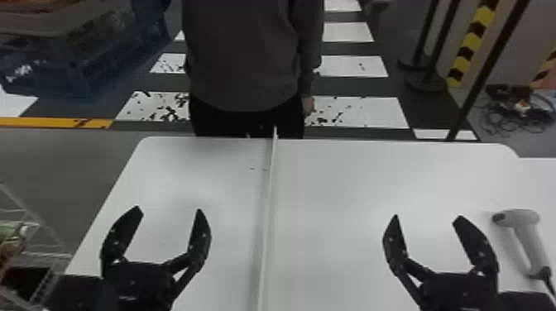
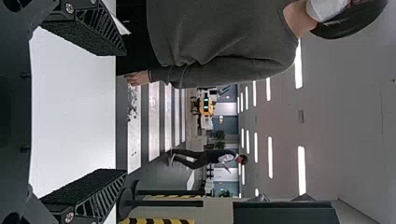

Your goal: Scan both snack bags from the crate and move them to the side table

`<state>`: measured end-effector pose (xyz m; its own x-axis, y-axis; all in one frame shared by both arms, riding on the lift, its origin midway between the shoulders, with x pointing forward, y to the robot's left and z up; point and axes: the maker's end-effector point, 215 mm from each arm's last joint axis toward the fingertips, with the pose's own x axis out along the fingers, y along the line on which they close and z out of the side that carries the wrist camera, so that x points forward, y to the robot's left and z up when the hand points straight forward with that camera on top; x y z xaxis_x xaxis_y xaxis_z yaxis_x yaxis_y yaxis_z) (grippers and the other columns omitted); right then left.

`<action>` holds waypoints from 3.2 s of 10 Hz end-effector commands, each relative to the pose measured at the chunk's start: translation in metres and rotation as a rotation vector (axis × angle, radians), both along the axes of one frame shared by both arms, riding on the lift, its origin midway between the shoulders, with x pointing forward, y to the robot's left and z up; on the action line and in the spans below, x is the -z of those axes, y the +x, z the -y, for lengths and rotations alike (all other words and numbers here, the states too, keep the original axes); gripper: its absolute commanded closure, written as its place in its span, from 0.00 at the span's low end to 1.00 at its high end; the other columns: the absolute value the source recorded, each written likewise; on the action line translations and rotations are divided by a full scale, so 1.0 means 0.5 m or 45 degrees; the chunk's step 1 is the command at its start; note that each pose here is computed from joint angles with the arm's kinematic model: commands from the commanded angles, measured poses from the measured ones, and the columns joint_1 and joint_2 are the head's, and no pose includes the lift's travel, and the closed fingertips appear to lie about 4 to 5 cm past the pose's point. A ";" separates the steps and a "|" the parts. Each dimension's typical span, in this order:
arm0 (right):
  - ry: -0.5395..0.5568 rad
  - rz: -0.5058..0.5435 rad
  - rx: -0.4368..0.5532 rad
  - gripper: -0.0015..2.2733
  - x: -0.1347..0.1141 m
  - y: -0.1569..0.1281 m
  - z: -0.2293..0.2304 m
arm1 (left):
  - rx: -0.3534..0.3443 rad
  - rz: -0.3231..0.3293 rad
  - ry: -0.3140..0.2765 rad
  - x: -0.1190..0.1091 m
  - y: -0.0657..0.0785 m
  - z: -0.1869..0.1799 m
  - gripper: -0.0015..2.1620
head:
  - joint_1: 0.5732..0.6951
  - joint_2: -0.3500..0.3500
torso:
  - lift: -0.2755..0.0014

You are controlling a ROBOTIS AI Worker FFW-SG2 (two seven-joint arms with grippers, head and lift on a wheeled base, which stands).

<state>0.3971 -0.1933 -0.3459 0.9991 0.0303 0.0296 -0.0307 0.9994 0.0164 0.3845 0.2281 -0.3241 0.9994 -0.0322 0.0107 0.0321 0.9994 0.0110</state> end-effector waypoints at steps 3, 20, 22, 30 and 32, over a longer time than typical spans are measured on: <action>-0.010 -0.012 -0.008 0.04 0.006 0.001 -0.001 | -0.007 -0.044 -0.016 0.019 0.003 -0.006 0.03 | 1.00 0.58 | 0.64; -0.025 -0.096 0.012 0.05 0.052 0.005 0.014 | 0.064 -0.163 -0.005 0.048 0.067 0.009 0.03 | 1.00 0.54 | 0.64; -0.031 -0.107 0.016 0.05 0.058 0.005 0.020 | 0.090 -0.260 0.021 0.074 0.109 0.000 0.03 | 1.00 0.54 | 0.64; -0.042 -0.118 0.018 0.05 0.063 0.011 0.026 | 0.197 -0.436 0.091 0.122 0.198 -0.007 0.37 | 1.00 0.54 | 0.64; -0.042 -0.120 0.018 0.05 0.063 0.011 0.026 | 0.189 -0.514 0.069 0.146 0.200 -0.013 0.99 | 1.00 0.54 | 0.64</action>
